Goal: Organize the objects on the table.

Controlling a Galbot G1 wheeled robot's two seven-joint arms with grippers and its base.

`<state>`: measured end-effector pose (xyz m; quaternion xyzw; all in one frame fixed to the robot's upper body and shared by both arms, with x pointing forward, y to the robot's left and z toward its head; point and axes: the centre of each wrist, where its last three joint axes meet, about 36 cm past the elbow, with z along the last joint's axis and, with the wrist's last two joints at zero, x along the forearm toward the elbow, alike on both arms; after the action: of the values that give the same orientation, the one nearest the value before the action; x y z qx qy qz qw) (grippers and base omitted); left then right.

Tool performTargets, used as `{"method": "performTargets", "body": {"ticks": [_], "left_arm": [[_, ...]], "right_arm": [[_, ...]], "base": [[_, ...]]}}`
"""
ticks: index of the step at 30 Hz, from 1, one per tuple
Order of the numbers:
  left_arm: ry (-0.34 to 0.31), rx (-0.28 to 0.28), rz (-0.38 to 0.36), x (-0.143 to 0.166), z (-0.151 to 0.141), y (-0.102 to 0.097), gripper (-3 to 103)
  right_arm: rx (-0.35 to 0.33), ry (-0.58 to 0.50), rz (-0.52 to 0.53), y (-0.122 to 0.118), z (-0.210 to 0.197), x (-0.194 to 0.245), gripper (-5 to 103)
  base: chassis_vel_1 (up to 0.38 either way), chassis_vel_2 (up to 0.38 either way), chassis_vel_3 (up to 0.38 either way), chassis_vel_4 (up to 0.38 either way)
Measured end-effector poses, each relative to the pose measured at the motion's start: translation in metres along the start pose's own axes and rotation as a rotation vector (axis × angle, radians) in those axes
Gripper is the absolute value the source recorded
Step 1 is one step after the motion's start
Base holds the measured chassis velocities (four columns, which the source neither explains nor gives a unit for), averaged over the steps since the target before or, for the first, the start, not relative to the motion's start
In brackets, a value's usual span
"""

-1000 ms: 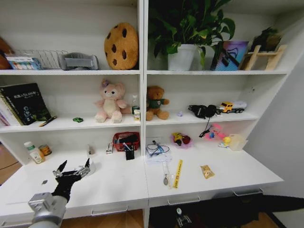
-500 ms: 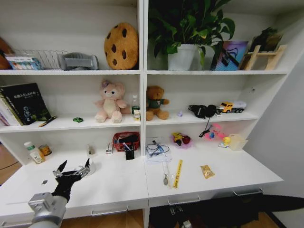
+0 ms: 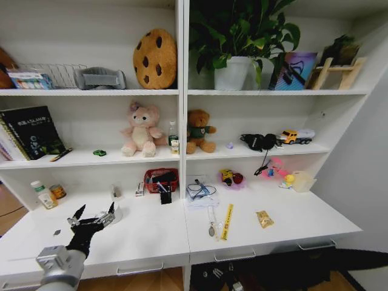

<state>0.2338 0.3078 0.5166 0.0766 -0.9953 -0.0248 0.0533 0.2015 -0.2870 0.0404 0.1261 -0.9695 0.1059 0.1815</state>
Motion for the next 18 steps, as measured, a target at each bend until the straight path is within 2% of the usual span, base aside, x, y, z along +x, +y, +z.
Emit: {"method": "performTargets", "body": {"ticks": [3, 7, 10, 11, 13, 16, 18], "left_arm": [[0.000, 0.000, 0.000, 0.000, 0.000, 0.000, 100], [0.000, 0.000, 0.000, 0.000, 0.000, 0.000, 100], [0.000, 0.000, 0.000, 0.000, 0.000, 0.000, 100], [0.000, 0.000, 0.000, 0.000, 0.000, 0.000, 100], [0.000, 0.000, 0.000, 0.000, 0.000, 0.000, 100], [0.000, 0.000, 0.000, 0.000, 0.000, 0.000, 100], [0.000, 0.000, 0.000, 0.000, 0.000, 0.000, 100]], "right_arm": [[0.055, -0.036, -0.012, -0.010, 0.002, 0.040, 100], [0.064, -0.068, -0.011, -0.020, -0.008, 0.069, 100], [0.034, -0.121, -0.021, -0.025, -0.041, 0.129, 100], [0.034, -0.121, -0.021, -0.025, -0.041, 0.129, 100], [-0.001, -0.159, -0.010, -0.028, -0.074, 0.167, 100], [-0.018, -0.172, -0.002, -0.029, -0.088, 0.182, 100], [-0.060, -0.218, 0.002, -0.033, -0.137, 0.220, 100]], "base": [[0.000, 0.000, 0.000, 0.000], [0.000, 0.000, 0.000, 0.000], [0.000, 0.000, 0.000, 0.000], [0.000, 0.000, 0.000, 0.000], [0.000, 0.000, 0.000, 0.000], [0.000, 0.000, 0.000, 0.000], [0.000, 0.000, 0.000, 0.000]]}}
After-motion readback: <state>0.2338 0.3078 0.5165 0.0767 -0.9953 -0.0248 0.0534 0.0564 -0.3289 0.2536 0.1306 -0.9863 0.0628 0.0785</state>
